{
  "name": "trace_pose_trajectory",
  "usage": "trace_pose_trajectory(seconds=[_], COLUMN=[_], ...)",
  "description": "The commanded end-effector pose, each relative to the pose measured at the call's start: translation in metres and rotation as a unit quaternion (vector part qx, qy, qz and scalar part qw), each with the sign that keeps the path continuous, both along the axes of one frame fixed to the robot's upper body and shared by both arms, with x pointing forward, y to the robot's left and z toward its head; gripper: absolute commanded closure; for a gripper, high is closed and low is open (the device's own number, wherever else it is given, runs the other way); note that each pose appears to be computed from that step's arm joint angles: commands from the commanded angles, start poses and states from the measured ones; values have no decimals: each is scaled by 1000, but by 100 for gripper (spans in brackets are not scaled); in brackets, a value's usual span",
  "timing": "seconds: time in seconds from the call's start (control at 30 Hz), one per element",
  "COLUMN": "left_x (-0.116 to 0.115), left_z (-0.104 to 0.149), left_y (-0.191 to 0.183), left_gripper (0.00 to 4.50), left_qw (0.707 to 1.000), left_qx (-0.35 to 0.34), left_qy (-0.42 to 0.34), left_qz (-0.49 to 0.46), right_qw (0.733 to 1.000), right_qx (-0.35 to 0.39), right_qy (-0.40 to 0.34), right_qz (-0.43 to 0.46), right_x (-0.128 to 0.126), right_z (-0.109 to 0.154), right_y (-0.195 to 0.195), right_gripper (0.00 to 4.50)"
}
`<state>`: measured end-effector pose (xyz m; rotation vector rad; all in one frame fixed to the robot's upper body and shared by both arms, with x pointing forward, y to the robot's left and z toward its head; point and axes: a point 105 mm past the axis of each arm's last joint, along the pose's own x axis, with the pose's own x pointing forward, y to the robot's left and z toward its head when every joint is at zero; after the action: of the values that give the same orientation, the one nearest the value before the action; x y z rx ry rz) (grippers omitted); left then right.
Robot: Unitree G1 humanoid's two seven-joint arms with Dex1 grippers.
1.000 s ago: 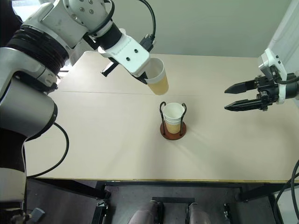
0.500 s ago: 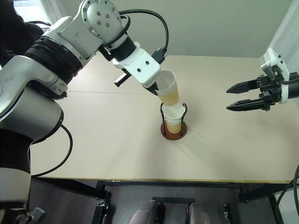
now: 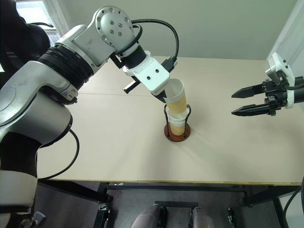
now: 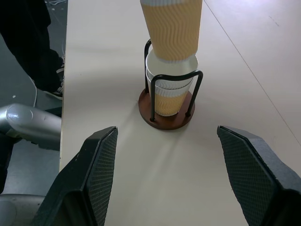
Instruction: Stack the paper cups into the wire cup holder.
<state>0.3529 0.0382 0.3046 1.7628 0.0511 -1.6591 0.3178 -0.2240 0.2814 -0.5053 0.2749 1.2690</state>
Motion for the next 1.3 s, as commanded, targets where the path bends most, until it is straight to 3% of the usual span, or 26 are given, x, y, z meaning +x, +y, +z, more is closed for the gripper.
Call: trace_pose_trajectory(seconds=[0.03, 0.57, 0.67, 0.93, 1.03, 1.23, 1.3], left_x=[0, 4, 3, 3, 3, 9, 15], left_z=[5, -5, -4, -2, 5, 24, 28], left_y=[3, -3, -6, -6, -6, 29, 64], left_gripper=[447, 447, 387, 100, 3, 3, 3], left_qw=[1000, 1000, 1000, 1000, 997, 955, 909], left_qx=[-1, -6, -12, -12, -65, -250, -345], left_qy=[-5, 6, 11, 6, 30, 128, 172], left_qz=[-4, 3, 5, 0, 16, 99, 161], right_qw=[999, 999, 999, 1000, 1000, 998, 998], right_qx=[3, -4, -6, -8, -8, 13, 23], right_qy=[-32, -33, -32, -30, -30, -51, -54], right_qz=[5, 2, 1, 0, -3, -20, -24], right_x=[-6, -8, -9, -9, -6, 3, 3], right_z=[16, 15, 14, 13, 12, 11, 9], right_y=[-1, -3, -4, -4, -4, -2, -2], right_gripper=[108, 108, 108, 108, 108, 108, 108])
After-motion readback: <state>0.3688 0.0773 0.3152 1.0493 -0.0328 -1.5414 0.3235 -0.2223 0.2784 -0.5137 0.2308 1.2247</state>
